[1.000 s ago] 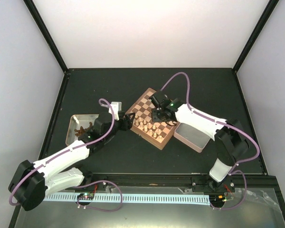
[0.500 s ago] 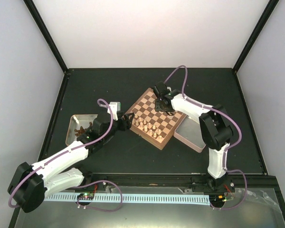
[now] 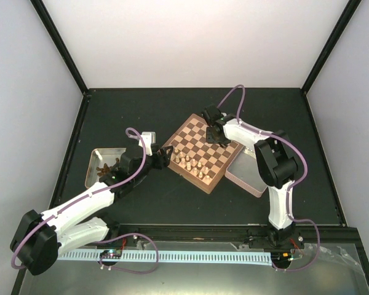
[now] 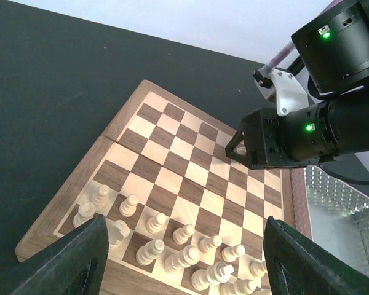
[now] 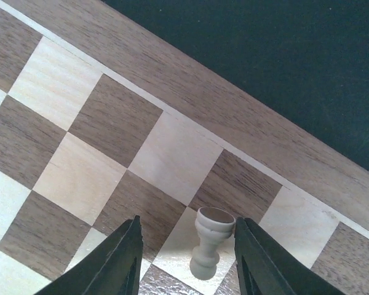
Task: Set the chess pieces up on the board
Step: Pick up the chess piece from the chessboard.
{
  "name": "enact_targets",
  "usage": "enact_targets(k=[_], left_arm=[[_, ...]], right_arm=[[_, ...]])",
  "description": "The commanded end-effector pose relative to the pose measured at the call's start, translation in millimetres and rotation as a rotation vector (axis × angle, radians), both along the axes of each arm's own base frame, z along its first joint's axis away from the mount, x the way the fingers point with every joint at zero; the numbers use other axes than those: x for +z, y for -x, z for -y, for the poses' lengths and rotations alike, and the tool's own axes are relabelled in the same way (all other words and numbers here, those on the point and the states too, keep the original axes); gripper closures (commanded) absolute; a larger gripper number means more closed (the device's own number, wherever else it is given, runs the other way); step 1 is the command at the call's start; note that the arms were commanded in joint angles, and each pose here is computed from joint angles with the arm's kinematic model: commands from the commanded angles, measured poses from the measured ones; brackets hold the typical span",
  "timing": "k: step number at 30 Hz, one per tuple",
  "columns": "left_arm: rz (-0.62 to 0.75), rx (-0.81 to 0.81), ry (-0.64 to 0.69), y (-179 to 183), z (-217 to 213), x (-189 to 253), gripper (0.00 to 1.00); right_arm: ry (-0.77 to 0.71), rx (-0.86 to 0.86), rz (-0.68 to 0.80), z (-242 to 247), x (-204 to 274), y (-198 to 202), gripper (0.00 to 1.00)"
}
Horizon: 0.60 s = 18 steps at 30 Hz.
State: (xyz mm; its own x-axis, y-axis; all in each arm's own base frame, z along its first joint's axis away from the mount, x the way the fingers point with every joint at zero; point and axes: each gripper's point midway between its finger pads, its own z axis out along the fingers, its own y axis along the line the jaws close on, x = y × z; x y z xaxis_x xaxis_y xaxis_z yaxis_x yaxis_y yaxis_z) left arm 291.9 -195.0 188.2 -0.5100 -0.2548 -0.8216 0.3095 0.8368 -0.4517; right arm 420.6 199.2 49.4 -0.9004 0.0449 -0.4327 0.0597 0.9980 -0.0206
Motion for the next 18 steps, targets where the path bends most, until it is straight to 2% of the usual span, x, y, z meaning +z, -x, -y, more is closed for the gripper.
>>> enact_targets(k=[1, 7, 11, 16, 18], left_arm=[[0.012, 0.0, -0.005, -1, -2, 3, 0.29], [0.014, -0.001, -0.004, 0, -3, 4, 0.29], [0.016, 0.0, -0.002, 1, -3, 5, 0.29], [0.015, -0.014, 0.0, 2, -1, 5, 0.29], [0.019, -0.035, 0.001, 3, 2, 6, 0.29]], right_arm=[[-0.012, -0.04, 0.001, 6, -4, -5, 0.59], [-0.004, -0.06, -0.016, 13, -12, -10, 0.65], [-0.015, -0.059, -0.033, 12, -18, -9, 0.74], [-0.065, -0.061, -0.047, 6, -18, -3, 0.92], [-0.089, -0.073, -0.039, 6, -13, -1, 0.93]])
